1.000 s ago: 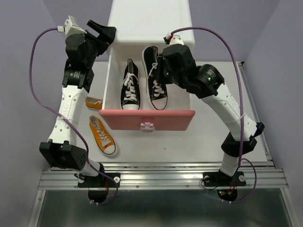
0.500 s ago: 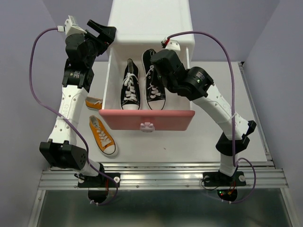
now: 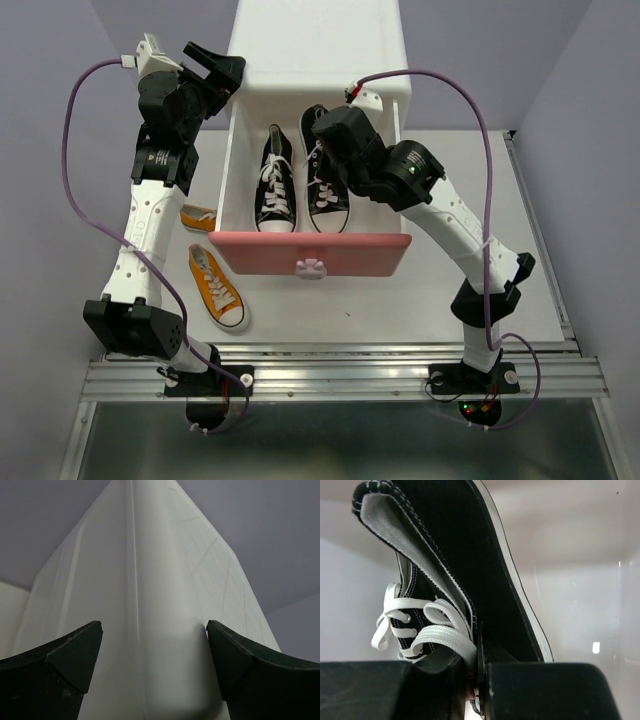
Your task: Place and organize the shoes in the shoe cabinet
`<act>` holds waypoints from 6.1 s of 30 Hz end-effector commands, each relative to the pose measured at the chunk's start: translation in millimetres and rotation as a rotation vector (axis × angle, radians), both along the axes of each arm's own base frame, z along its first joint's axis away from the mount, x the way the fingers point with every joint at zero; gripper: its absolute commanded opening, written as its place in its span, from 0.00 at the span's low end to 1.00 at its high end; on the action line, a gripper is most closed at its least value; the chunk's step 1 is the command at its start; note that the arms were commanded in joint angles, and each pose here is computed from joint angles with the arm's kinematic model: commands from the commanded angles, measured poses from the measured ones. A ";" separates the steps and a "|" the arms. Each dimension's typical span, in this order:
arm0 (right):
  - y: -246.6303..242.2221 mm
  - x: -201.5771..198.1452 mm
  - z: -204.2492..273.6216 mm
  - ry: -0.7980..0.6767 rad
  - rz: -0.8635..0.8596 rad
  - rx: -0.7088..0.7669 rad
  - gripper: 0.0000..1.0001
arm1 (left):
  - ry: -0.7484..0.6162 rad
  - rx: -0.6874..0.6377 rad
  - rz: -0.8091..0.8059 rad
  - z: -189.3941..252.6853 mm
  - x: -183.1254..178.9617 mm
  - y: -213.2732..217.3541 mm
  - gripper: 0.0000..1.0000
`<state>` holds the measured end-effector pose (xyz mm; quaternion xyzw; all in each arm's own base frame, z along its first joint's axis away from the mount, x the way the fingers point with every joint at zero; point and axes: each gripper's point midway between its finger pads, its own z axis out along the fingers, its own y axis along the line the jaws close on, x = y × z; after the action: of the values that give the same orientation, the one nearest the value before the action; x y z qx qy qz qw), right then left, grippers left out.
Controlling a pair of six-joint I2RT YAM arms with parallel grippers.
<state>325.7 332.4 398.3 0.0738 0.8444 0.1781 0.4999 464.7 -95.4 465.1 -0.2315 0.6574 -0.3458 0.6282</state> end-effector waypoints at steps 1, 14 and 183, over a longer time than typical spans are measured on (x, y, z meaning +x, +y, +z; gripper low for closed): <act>13.5 -7.4 4.8 0.028 0.010 0.095 0.00 | 0.475 0.165 0.065 -154.9 0.2 23.7 0.95; 7.8 -3.9 -37.3 0.096 -0.036 -0.029 0.01 | 0.484 0.160 0.073 -160.5 0.6 24.5 0.95; 31.9 -68.8 45.6 -0.368 0.279 -0.408 1.00 | 0.533 0.271 0.063 -176.2 -18.7 34.5 0.94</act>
<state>146.5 417.7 397.2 -0.3759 0.7560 0.2165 0.4902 469.0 -80.4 464.4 -0.2435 0.6437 -0.3110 0.6555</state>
